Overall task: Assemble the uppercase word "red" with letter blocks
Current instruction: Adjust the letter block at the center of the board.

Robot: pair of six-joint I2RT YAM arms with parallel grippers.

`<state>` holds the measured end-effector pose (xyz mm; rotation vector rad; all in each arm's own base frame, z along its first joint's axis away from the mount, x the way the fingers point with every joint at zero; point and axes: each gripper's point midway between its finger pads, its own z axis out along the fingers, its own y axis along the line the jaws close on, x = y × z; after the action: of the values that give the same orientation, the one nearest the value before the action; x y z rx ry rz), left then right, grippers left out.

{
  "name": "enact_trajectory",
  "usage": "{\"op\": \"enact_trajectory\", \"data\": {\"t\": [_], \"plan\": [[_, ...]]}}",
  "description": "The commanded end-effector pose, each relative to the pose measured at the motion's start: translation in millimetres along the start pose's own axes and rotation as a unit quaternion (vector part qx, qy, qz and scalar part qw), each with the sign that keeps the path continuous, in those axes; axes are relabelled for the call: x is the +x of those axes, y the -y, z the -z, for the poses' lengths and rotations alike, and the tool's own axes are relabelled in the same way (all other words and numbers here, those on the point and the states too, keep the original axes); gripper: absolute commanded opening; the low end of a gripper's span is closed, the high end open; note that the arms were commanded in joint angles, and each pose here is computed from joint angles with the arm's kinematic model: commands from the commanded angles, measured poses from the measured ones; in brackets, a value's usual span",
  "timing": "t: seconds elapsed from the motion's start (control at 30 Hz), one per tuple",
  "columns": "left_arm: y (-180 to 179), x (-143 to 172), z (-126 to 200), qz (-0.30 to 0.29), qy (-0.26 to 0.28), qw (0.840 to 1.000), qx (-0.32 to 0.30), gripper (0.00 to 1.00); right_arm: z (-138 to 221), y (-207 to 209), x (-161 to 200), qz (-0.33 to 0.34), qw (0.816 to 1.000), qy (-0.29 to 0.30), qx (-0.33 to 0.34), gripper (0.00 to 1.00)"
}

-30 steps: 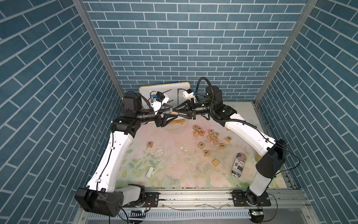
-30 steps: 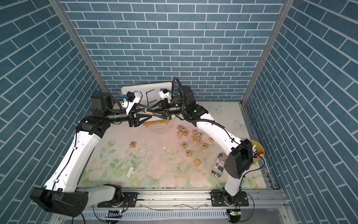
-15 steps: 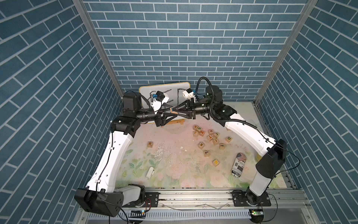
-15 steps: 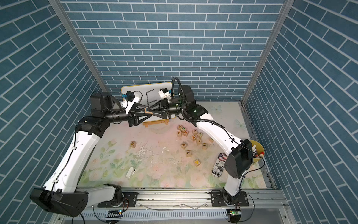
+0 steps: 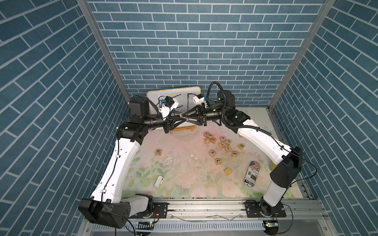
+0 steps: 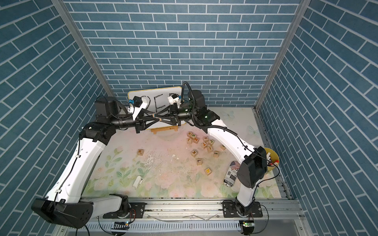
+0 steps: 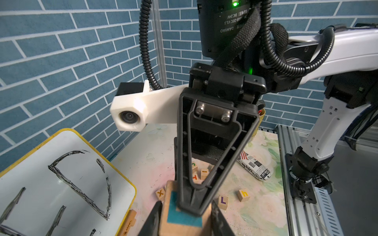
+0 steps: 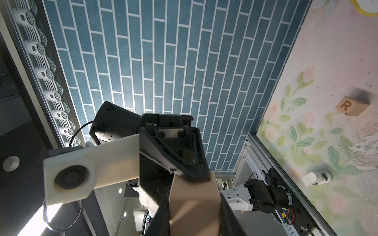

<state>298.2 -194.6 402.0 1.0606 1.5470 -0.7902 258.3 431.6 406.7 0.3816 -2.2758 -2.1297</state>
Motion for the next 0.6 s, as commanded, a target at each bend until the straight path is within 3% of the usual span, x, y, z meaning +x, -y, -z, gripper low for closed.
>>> {"op": "enact_trajectory", "data": {"t": [0.0,0.13,0.43,0.57], "plan": [[7.4,-6.5,3.4,0.008,0.003,1.0,0.006,0.21,-0.5,-19.8,-0.9,0.035,0.999,0.003,-0.02,0.32],[8.3,-3.2,3.9,0.01,-0.002,1.0,0.005,0.08,-2.1,-14.9,-2.5,0.032,0.999,0.004,-0.017,0.35],[9.1,3.1,7.0,0.013,-0.014,1.0,-0.009,0.08,1.7,-4.4,-16.3,0.033,0.999,0.033,0.005,0.57],[7.1,14.5,9.1,0.012,-0.034,0.999,-0.026,0.08,17.1,22.5,-21.5,0.036,0.993,0.056,0.098,0.59]]}}
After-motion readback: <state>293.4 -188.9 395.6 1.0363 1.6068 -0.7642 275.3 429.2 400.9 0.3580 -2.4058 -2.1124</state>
